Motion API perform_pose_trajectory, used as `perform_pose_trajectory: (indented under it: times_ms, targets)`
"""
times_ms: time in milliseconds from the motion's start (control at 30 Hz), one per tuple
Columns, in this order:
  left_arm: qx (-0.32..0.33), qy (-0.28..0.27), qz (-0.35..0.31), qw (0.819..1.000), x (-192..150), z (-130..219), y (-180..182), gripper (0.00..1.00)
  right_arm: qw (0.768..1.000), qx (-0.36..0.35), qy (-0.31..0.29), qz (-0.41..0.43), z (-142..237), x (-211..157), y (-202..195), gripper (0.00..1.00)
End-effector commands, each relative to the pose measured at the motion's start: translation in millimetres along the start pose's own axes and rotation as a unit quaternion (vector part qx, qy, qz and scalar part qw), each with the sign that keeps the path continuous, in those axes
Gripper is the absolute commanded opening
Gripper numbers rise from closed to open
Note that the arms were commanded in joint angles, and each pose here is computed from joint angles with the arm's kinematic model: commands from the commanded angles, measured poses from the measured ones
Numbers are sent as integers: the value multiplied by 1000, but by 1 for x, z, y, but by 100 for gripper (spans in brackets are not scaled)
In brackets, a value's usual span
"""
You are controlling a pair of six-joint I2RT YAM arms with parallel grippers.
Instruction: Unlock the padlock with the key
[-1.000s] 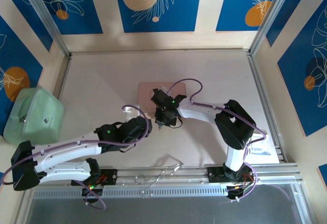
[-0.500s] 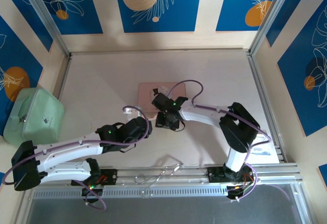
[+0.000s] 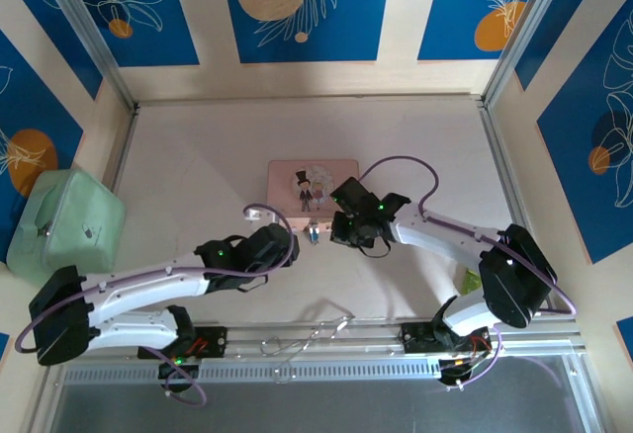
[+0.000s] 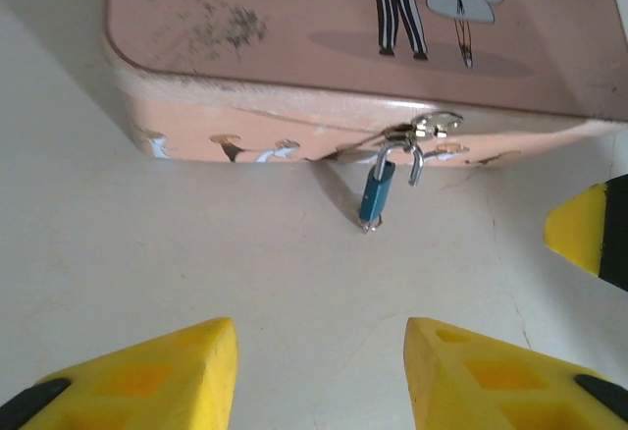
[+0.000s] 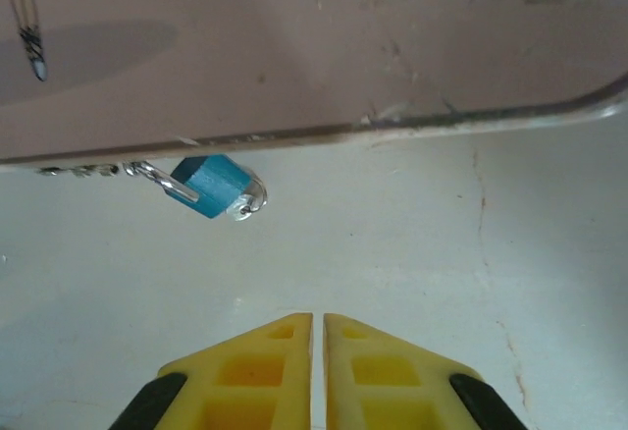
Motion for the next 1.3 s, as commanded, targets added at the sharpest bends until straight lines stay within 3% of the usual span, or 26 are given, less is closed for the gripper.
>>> perform_pose_trajectory:
  times_ms: [0,133,267,600,767,933,1267]
  targets:
    - [-29,9,6,1000,1,-5,-5,49,999,32,5,10,-4,-3,10,11]
    - [-31,7,26,999,8,-2,0,48,999,1,-5,42,-10,-13,21,38]
    - [-22,-6,46,999,16,11,12,48,997,-39,-4,66,-21,-17,32,57]
    - [-17,-19,75,997,15,26,39,47,990,-90,3,106,-46,-14,54,71]
    - [-26,-21,86,996,15,22,42,46,984,-119,0,135,-57,-11,65,73]
    - [-29,-18,87,996,14,22,42,46,976,-158,-10,148,-63,-5,71,68]
    - [-35,-23,99,994,10,22,48,46,971,-190,2,147,-75,-3,73,43]
Point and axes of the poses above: each hand's point on the last joint's axis, 136 mm out from that joint toward the fingers, its own z axis back along the fingers, its own y axis along the line the jaws close on, x = y × z, the point moved 10 cm from there along z, back along the fingers, and after that the axes turned 2 degrees about -z, right-handed, at the moved point
